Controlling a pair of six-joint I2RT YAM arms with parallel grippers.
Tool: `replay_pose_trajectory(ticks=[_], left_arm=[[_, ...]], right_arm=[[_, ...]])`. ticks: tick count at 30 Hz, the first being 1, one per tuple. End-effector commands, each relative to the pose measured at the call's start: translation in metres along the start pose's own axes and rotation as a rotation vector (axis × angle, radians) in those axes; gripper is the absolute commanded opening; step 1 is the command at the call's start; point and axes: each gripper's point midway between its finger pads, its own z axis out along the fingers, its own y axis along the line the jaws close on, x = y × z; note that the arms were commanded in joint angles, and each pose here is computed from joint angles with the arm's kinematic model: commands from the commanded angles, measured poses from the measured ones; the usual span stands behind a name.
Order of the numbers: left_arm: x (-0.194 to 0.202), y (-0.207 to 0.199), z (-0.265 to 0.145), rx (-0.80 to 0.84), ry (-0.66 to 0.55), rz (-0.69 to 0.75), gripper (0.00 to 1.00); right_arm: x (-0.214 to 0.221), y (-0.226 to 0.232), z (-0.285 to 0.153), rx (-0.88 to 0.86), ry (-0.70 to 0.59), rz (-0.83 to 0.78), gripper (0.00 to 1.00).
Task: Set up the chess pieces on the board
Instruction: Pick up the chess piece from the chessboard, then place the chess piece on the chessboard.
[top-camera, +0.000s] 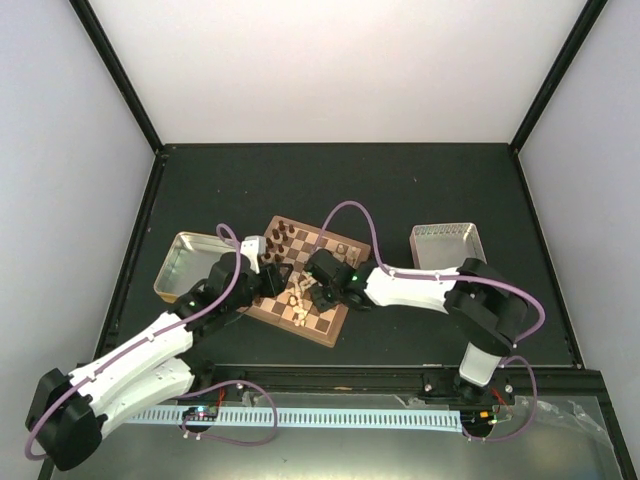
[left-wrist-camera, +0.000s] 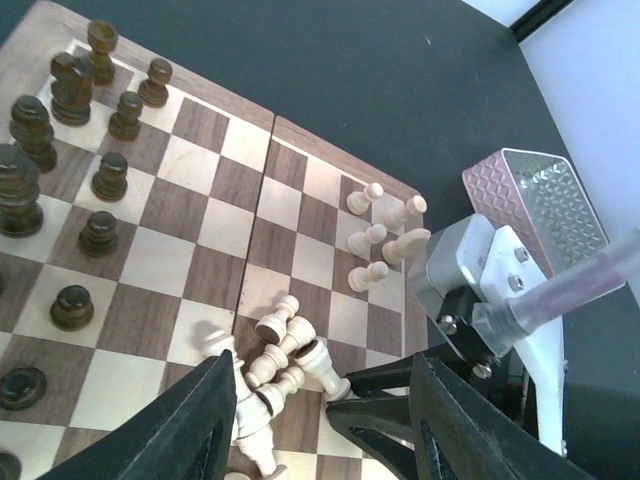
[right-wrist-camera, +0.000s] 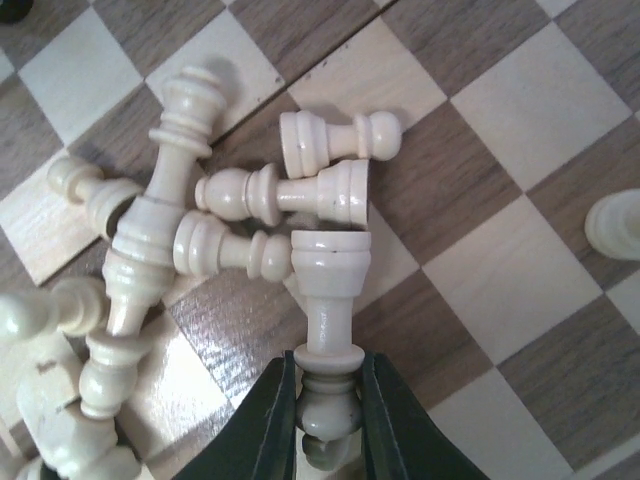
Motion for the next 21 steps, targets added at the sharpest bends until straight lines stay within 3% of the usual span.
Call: replay_pose_trajectory(ticks=[1, 9, 21], left_arm=[[-0.002, -0.014, 0.004, 0.093, 0.0, -0.069, 0.5], [0.003, -0.027, 0.009, 0.195, 0.034, -0.146, 0.56], [0.015, -0.052, 0.021, 0.349, 0.177, -0.129, 0.6]], right_arm=[[-0.012, 0.01, -0.016, -0.068, -0.097, -0.058, 0.11], [-0.027, 0.016, -0.044, -0.15, -0.258, -0.092, 0.11], [-0.027, 0.043, -0.088, -0.341, -0.399, -0.274, 0.11]])
